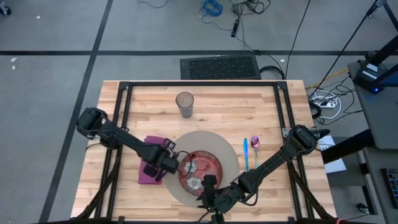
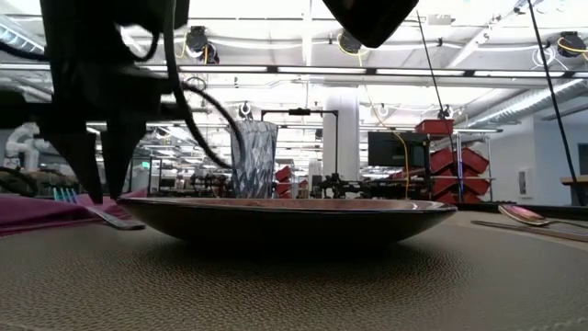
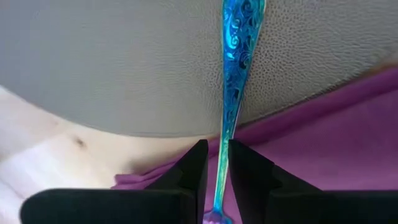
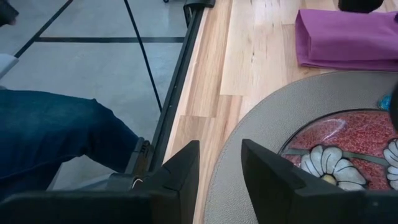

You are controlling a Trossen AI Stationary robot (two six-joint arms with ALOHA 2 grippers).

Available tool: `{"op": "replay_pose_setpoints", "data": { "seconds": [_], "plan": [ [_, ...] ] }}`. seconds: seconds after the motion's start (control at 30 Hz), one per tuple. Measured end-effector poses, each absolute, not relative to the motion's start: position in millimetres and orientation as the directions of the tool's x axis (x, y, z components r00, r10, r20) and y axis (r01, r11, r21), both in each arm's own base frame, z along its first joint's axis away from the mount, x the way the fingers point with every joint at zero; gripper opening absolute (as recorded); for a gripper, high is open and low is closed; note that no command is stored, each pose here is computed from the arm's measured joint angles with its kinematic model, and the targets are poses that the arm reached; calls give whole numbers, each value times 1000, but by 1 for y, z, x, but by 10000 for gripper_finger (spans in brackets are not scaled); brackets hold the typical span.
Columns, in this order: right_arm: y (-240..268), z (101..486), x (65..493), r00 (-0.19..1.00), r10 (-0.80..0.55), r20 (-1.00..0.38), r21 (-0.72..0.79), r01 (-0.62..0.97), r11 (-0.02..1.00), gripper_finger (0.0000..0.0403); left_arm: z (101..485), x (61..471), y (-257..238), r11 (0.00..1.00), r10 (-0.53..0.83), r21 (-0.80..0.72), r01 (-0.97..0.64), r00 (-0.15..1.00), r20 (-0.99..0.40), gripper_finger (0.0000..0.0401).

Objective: Set table place
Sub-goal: Adjust the blue fork

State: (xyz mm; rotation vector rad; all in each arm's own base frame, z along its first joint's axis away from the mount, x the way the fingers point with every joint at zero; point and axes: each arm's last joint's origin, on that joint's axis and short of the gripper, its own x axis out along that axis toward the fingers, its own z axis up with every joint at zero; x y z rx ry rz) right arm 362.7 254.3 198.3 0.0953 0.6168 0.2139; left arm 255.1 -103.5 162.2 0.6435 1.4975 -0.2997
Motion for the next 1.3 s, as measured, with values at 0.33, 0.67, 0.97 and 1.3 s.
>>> {"op": "replay_pose_setpoints", "data": {
  "seconds": [0.33,0.67,0.97,1.3],
  "plan": [
    [254,198,363,794,227,-564,147,-173,974,105,150,261,-98,821,179,165,547,27,-983,50],
    [254,198,363,797,221,-563,144,-168,975,105,149,265,-98,822,121,125,556,44,-992,50],
    [254,198,363,797,220,-562,145,-168,975,105,149,265,-98,796,124,124,593,41,-991,7],
    [254,198,363,803,207,-560,136,-157,978,105,160,262,-107,741,192,157,653,18,-981,0]
  ]
}}
